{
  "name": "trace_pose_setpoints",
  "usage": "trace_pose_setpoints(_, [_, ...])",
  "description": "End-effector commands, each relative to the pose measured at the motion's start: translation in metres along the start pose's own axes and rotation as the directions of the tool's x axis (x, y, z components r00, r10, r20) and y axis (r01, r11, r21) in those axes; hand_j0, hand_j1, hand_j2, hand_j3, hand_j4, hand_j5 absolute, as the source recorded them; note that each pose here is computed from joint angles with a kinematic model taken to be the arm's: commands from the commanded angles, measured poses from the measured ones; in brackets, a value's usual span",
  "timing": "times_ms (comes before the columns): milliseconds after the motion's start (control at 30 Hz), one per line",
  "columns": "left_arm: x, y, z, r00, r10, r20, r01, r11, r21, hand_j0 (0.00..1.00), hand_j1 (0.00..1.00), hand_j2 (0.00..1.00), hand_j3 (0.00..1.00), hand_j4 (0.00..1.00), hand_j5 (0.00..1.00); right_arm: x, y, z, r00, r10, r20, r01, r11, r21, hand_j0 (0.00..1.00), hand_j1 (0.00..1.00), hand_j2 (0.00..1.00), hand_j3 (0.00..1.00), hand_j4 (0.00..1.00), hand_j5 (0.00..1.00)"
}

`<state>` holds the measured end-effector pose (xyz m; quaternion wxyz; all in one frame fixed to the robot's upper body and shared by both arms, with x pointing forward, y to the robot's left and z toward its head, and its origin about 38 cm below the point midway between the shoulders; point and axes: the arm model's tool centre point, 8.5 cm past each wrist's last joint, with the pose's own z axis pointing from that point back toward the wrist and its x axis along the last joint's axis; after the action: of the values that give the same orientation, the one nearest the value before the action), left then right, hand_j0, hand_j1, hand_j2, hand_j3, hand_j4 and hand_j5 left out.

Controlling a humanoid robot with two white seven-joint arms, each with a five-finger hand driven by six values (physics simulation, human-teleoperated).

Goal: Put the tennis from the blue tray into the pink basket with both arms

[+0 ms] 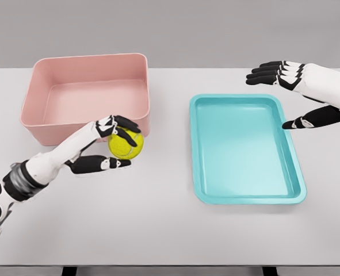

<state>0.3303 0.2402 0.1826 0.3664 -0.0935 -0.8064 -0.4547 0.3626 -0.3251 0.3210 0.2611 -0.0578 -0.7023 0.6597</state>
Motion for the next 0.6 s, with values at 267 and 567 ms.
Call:
trace_pose_setpoints(267, [0.008, 0.037, -0.01, 0.999, -0.025, 0.047, 0.021, 0.997, 0.078, 0.46, 0.46, 0.46, 0.46, 0.46, 0.46, 0.0, -0.001, 0.0, 1.0, -0.004, 0.0, 0.004, 1.0, -0.004, 1.0, 1.0, 1.0, 1.0, 1.0, 1.0])
trace_pose_setpoints(567, [0.005, 0.061, -0.024, 0.999, -0.037, 0.002, 0.037, 0.994, 0.099, 0.46, 0.46, 0.46, 0.46, 0.46, 0.46, 0.0, 0.002, -0.002, 1.0, -0.013, 0.007, 0.013, 1.0, -0.004, 1.0, 1.0, 1.0, 1.0, 1.0, 1.0])
